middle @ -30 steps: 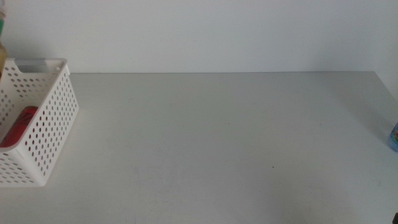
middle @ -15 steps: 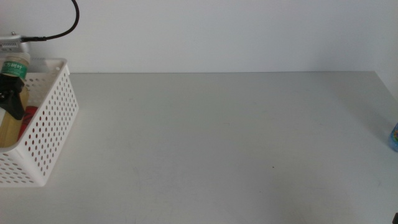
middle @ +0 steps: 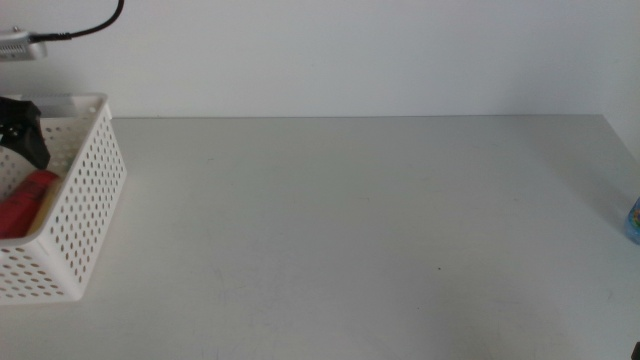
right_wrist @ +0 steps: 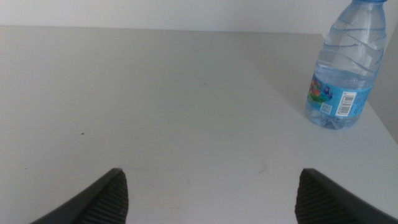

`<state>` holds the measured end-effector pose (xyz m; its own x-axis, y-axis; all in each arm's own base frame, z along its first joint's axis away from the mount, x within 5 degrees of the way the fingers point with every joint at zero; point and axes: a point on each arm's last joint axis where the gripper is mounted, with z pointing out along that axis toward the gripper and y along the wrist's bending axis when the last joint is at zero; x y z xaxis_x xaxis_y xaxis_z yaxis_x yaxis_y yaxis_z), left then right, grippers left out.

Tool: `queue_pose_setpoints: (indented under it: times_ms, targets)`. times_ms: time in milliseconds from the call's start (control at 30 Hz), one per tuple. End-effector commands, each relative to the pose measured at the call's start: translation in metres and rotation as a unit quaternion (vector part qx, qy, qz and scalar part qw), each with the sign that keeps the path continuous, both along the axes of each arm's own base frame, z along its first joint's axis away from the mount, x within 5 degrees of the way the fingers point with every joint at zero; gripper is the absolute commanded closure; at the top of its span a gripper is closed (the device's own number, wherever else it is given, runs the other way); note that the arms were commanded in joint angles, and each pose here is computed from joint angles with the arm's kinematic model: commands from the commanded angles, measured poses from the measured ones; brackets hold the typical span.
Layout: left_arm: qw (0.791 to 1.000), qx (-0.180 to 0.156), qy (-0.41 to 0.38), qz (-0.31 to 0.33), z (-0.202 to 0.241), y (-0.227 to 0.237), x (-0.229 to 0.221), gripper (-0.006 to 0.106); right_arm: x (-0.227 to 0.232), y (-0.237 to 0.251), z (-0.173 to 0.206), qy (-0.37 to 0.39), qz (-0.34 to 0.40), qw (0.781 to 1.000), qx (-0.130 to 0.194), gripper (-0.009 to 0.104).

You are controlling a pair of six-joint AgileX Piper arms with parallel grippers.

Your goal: Use arms to grab the bottles and put them into the dustbin to the left of the table.

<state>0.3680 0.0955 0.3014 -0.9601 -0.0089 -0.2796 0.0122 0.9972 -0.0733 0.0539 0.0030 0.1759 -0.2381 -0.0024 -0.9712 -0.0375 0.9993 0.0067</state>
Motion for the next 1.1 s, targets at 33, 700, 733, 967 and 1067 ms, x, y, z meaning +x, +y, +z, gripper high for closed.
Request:
queue_pose_setpoints:
  times_ms: [33,700,733,967,1067]
  targets:
    - [0.999,-0.013,-0.041,-0.001,0.052,-0.023,-0.019,0.007,0.0,-0.001,0.01,-0.05,-0.005,0.999,-0.01,0.024]
    - [0.899,-0.038,-0.381,-0.212,0.169,-0.197,-0.115,0.008,0.0,-0.001,0.01,-0.05,-0.005,0.999,-0.01,0.024]
    - [0.893,-0.039,-0.392,-0.218,0.163,-0.203,-0.124,0.008,0.0,-0.001,0.01,-0.05,-0.005,0.999,-0.01,0.024]
    - [0.855,-0.102,-0.47,-0.195,0.113,-0.186,-0.21,0.008,0.0,-0.001,0.01,-0.05,-0.005,0.999,-0.01,0.024]
    - [0.855,-0.11,-0.47,-0.19,0.085,-0.17,-0.238,0.008,0.0,-0.001,0.01,-0.05,-0.005,0.999,-0.01,0.024]
